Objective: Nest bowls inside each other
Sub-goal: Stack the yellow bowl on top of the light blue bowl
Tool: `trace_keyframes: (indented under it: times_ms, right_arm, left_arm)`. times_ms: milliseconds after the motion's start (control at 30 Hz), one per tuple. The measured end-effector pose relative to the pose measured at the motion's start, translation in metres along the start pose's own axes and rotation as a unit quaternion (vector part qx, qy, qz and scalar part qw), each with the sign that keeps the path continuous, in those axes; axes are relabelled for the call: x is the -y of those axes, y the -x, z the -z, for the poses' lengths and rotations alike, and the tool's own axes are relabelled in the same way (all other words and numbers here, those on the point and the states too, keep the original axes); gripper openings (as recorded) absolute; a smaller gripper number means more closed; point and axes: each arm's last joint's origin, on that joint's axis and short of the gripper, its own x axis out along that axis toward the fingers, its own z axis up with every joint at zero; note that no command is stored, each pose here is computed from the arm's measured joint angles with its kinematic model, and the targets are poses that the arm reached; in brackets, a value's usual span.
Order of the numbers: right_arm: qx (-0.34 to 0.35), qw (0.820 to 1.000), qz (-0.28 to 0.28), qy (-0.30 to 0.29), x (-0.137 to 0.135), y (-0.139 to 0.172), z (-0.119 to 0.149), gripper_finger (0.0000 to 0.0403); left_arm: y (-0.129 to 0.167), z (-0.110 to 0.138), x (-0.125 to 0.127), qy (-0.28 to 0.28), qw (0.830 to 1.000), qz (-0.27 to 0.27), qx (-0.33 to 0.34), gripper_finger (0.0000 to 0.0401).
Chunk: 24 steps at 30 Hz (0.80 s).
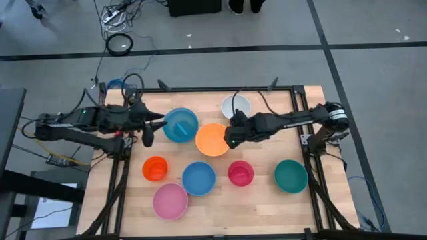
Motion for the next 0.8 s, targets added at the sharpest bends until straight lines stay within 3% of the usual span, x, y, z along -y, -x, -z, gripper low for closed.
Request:
trace_keyframes:
  times_ms: [133,233,800]
  right_arm:
    - [-0.004,0.998,-0.054,-0.030,-0.003,-0.032,0.003,0.0148]
    - [-0.009,0.997,-0.061,-0.045,0.001,-0.046,0.005,0.0159]
    - [0.002,0.990,-0.111,-0.092,0.001,-0.077,0.022,0.0163]
  left_arm:
    - [0.000,0.002,0.001,-0.005,1.000,0.002,-0.009,0.0162]
    - [-0.002,0.006,0.001,-0.001,1.000,-0.001,-0.016,0.0162]
    - [-0.005,0.012,-0.002,0.004,0.999,-0.027,-0.036,0.0162]
